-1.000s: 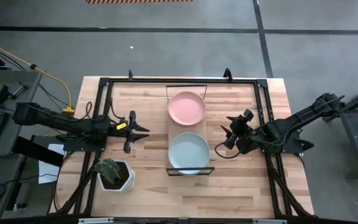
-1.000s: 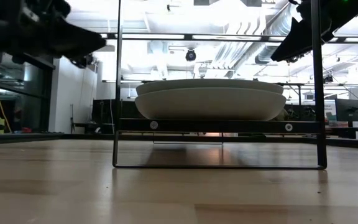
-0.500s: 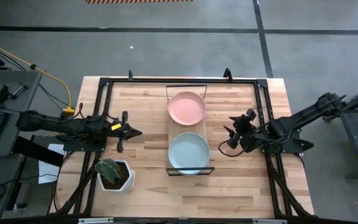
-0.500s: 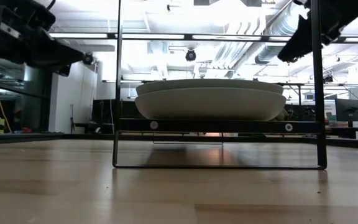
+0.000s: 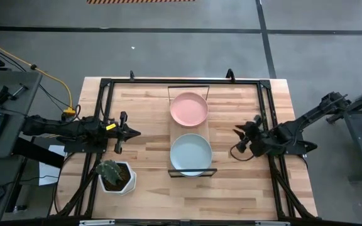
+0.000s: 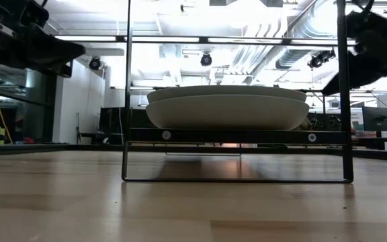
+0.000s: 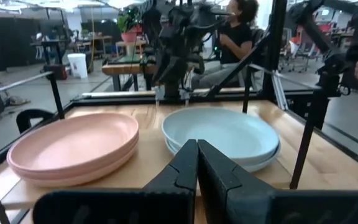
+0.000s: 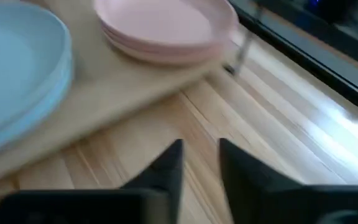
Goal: Place and stack plates onto a shelf
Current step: Return to Home Position
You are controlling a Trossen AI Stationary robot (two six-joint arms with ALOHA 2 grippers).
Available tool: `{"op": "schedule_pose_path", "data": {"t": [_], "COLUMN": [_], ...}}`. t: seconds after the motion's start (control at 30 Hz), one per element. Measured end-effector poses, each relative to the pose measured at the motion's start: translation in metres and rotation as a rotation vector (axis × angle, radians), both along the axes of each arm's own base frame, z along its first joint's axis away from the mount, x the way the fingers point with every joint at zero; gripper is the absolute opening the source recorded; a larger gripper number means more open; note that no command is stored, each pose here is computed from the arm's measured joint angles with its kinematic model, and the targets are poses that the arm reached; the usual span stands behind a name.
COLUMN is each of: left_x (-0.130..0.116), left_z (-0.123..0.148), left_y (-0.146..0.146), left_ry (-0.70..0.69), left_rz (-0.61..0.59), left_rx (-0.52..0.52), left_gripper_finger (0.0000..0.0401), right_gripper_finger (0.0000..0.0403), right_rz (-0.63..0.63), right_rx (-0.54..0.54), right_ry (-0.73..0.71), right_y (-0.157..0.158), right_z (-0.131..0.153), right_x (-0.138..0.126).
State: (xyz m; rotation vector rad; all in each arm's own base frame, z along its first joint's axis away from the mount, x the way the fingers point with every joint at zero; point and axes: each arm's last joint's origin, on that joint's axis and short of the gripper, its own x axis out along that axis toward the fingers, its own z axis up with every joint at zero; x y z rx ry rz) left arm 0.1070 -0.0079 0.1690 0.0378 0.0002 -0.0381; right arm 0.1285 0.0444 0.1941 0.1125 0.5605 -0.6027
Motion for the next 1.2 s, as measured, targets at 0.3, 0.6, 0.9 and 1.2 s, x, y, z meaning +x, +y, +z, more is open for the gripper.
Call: {"op": "schedule_pose_path", "data": {"t": [0.3, 0.6, 0.9, 1.2], "left_x": [0.000, 0.000, 0.000, 0.000], "left_z": [0.001, 0.000, 0.001, 0.001], "left_y": [-0.001, 0.000, 0.001, 0.002], "left_ry": [-0.008, -0.007, -0.010, -0.010], "left_rz": [-0.019, 0.009, 0.051, 0.052], "left_rx": [0.009, 0.101, 0.097, 0.096], "left_gripper_finger": [0.0000, 0.0000, 0.0000, 0.0000], "right_gripper_finger": [0.0009, 0.0001, 0.0000, 0.0000], "right_rz": [0.318, 0.347, 0.381, 0.451], "right_rx": [-0.084, -0.059, -0.064, -0.007], "right_ry": [-0.278, -0.278, -0.318, -0.402], "right_y": [-0.043, -0.071, -0.067, -0.063], "right_z": [0.013, -0.004, -0.018, -0.043], "right_x": [0.019, 0.001, -0.016, -0.019]}}
